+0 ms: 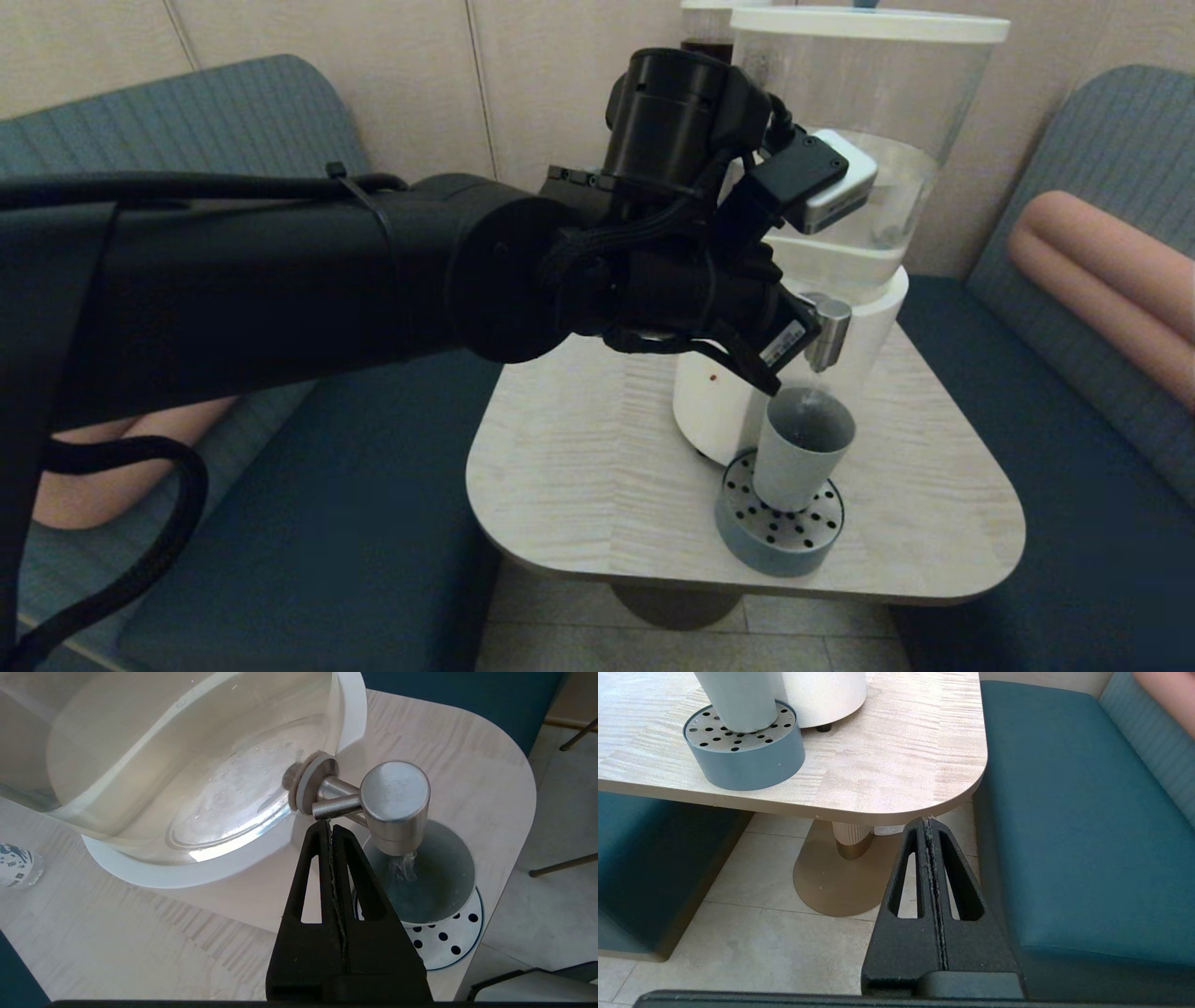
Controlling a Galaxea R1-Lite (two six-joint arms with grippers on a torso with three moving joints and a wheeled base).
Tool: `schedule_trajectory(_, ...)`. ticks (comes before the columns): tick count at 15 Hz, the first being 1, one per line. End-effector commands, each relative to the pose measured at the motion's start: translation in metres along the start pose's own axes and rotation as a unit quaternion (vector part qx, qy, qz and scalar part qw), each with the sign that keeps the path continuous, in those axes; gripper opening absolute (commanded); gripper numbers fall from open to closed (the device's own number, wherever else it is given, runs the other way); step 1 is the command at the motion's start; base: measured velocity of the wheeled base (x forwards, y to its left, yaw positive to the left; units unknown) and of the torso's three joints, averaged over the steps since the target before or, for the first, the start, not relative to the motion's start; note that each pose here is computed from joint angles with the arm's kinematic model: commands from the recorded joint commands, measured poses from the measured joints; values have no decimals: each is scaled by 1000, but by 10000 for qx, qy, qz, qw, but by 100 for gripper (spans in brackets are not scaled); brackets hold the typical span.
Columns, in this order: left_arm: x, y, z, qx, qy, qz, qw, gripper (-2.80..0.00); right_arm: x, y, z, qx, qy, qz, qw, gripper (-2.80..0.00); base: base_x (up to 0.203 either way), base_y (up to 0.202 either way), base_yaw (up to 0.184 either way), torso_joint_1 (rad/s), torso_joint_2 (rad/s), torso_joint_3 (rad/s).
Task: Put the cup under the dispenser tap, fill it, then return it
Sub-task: Turn off the faucet
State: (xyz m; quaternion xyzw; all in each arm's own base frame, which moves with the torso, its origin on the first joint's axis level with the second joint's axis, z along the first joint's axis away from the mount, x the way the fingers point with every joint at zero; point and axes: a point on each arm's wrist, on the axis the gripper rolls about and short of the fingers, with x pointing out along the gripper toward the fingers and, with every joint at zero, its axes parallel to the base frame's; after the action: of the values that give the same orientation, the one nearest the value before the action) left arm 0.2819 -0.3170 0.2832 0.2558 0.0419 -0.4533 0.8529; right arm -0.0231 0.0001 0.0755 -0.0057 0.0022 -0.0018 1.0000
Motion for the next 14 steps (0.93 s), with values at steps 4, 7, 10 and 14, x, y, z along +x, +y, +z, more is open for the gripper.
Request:
schedule_trajectory(4, 7, 0, -1, 19, -99, 44, 9999, -280, 0, 0, 0, -4, 1, 3, 10000, -280, 0, 0, 0, 0, 0, 0)
schedule_trajectory(7, 11, -1, -3, 28, -147, 67, 9999, -280, 0, 0, 0, -4, 8, 3, 10000, -280, 0, 0, 0, 0, 0, 0)
schedule_trajectory(10, 12, 0, -2, 46, -181, 84, 9998, -280, 0, 0, 0, -4, 8, 3, 10000, -280, 0, 0, 0, 0, 0, 0)
schedule_trajectory(14, 19, -2, -5, 66, -232, 101, 9997, -280, 0, 0, 0, -4, 5, 3, 10000, -280, 0, 0, 0, 0, 0, 0)
